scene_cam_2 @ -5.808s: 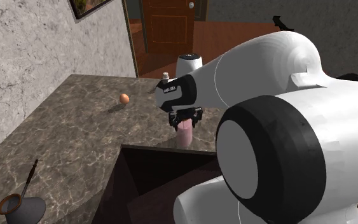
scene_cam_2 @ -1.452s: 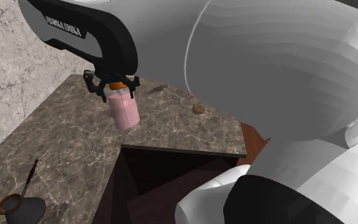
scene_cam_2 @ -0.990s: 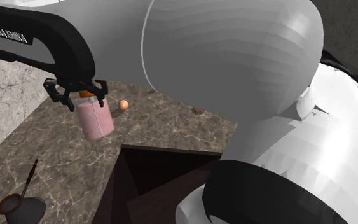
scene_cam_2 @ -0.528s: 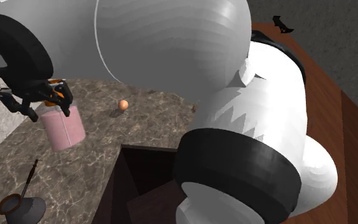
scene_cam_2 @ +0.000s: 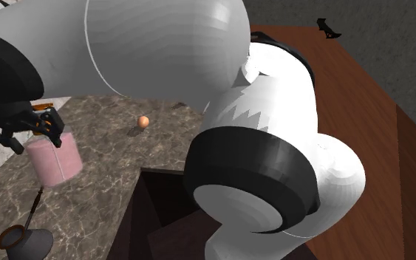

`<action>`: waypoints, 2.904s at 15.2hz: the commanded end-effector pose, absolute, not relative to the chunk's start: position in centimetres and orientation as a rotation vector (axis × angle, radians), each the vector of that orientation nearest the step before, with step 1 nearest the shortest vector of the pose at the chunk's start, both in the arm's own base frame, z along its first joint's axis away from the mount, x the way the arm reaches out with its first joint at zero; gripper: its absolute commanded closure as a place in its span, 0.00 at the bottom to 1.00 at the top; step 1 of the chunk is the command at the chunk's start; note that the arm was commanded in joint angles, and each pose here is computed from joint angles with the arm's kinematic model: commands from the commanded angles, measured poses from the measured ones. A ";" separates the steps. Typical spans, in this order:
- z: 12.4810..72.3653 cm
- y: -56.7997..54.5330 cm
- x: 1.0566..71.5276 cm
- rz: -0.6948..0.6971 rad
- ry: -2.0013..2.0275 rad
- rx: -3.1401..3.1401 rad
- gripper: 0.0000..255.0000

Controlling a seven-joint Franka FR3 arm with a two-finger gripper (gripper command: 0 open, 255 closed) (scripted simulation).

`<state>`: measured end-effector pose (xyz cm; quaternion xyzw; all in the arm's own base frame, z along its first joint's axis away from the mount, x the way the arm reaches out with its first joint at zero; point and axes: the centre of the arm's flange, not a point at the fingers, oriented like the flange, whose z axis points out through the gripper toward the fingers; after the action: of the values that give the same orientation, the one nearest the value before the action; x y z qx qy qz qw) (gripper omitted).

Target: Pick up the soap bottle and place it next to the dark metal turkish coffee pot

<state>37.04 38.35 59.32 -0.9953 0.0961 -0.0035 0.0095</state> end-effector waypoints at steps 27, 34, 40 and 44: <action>44.4 38.4 37.1 -0.012 0.300 -3.108 1.00; 40.7 38.4 37.1 -0.012 0.300 -3.108 1.00; 37.6 38.4 37.1 -0.012 0.300 -3.108 1.00; 35.5 38.4 37.1 -0.012 0.300 -3.108 1.00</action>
<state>37.12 38.58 36.38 -0.9953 0.0953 -0.0076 0.0128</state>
